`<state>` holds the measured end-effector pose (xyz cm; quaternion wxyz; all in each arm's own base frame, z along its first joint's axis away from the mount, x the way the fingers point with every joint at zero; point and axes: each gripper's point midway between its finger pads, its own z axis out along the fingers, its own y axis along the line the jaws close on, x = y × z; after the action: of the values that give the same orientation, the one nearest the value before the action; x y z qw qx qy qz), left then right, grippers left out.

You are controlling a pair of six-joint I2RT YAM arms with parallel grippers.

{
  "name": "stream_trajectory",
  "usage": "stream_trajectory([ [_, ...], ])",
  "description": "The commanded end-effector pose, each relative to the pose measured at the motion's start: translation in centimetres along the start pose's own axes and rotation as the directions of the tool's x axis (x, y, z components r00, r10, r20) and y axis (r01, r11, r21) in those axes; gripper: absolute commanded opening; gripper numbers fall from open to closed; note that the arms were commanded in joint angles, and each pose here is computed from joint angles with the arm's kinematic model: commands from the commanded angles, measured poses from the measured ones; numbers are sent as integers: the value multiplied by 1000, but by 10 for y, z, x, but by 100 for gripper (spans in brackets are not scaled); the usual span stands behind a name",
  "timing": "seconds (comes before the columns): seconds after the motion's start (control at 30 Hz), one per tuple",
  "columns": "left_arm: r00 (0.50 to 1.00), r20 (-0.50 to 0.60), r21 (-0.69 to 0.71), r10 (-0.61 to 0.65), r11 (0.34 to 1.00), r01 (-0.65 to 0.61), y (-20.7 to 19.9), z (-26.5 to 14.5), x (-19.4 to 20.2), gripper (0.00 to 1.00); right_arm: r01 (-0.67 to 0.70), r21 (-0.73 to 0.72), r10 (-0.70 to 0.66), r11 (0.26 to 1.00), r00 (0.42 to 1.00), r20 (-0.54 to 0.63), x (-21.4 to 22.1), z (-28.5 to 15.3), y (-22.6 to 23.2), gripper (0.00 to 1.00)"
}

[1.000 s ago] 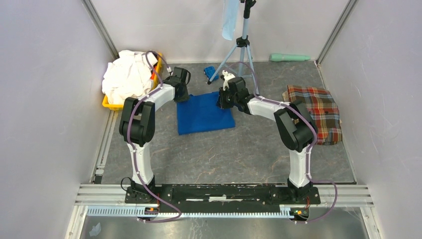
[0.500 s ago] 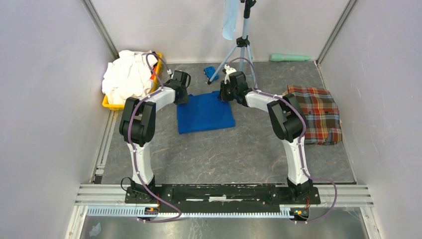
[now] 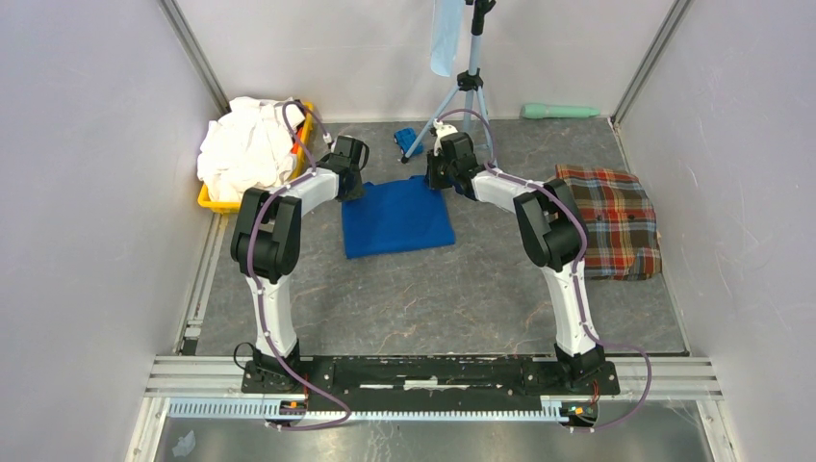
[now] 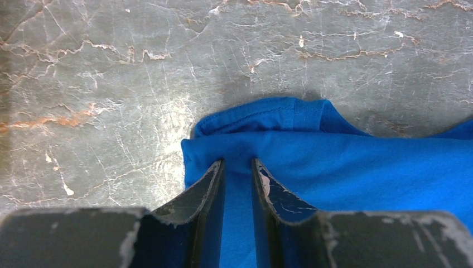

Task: Fold and stack the mixed laundry pile
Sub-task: Pick up the T-shirt from the center of the board.

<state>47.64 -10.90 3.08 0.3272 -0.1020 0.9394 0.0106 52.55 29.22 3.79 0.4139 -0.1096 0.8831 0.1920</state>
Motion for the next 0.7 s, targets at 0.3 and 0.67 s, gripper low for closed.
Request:
stream_trajectory([
  [0.3,972,194,-69,129,991,-118,-17,-87,-84,90,85,70,-91,994,993,79,-53,-59,13,27],
  [0.67,964,133,-9,231,973,-232,-45,-152,-12,94,1,56,0,998,1000,-14,37,-139,6,34],
])
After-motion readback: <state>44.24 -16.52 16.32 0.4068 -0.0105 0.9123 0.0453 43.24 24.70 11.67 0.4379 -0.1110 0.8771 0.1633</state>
